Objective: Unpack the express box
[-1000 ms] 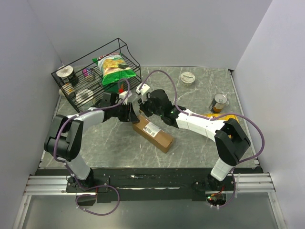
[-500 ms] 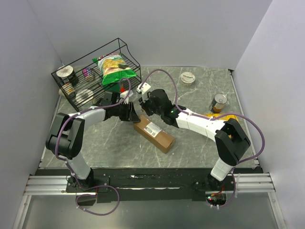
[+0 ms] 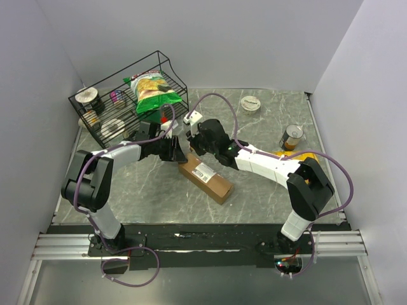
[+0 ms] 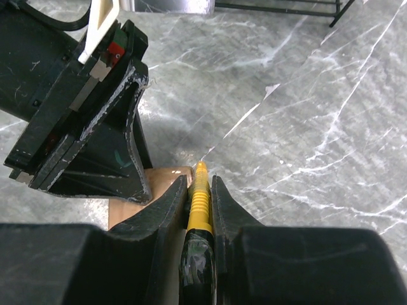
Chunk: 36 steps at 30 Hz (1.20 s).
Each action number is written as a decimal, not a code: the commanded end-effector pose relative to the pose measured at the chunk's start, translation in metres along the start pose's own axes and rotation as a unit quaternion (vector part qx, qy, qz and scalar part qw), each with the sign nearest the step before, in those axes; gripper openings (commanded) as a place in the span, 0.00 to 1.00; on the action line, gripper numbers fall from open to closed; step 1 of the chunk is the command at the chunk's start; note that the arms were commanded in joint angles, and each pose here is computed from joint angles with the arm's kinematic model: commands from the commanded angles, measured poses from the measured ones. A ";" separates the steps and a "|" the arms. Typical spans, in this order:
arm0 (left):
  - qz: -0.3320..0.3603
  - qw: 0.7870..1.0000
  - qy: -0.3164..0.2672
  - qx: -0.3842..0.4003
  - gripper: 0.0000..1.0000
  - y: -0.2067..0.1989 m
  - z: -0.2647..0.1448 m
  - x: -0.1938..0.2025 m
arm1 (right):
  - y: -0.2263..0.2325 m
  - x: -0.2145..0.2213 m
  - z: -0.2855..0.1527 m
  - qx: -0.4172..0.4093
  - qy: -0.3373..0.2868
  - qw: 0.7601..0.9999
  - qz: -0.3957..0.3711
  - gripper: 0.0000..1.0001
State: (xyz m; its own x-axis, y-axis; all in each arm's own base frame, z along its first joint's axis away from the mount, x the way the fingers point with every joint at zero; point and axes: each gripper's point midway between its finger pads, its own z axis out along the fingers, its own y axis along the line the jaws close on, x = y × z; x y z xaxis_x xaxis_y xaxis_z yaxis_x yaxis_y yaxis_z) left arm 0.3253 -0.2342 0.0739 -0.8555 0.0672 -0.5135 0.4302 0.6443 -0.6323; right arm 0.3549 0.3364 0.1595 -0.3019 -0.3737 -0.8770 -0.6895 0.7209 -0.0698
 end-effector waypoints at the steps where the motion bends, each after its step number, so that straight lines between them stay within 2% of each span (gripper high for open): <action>1: -0.045 0.991 0.103 -0.078 0.01 0.037 0.010 0.070 | -0.004 -0.042 -0.016 0.006 -0.050 0.999 0.020 0.00; 16: -0.046 0.990 0.106 -0.078 0.01 0.037 0.012 0.071 | -0.006 -0.059 -0.024 0.005 -0.073 0.997 0.005 0.00; 36: -0.047 0.990 0.110 -0.079 0.01 0.038 0.013 0.073 | 0.002 -0.048 -0.022 -0.018 -0.055 0.998 -0.002 0.00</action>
State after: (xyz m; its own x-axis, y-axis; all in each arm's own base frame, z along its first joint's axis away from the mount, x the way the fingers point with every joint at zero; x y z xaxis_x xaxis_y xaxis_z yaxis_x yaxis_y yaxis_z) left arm 0.3261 -0.2388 0.0736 -0.8550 0.0763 -0.5130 0.4368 0.6393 -0.6328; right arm 0.3486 0.3379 0.1653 -0.2903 -0.3805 -0.8780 -0.7154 0.6957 -0.0649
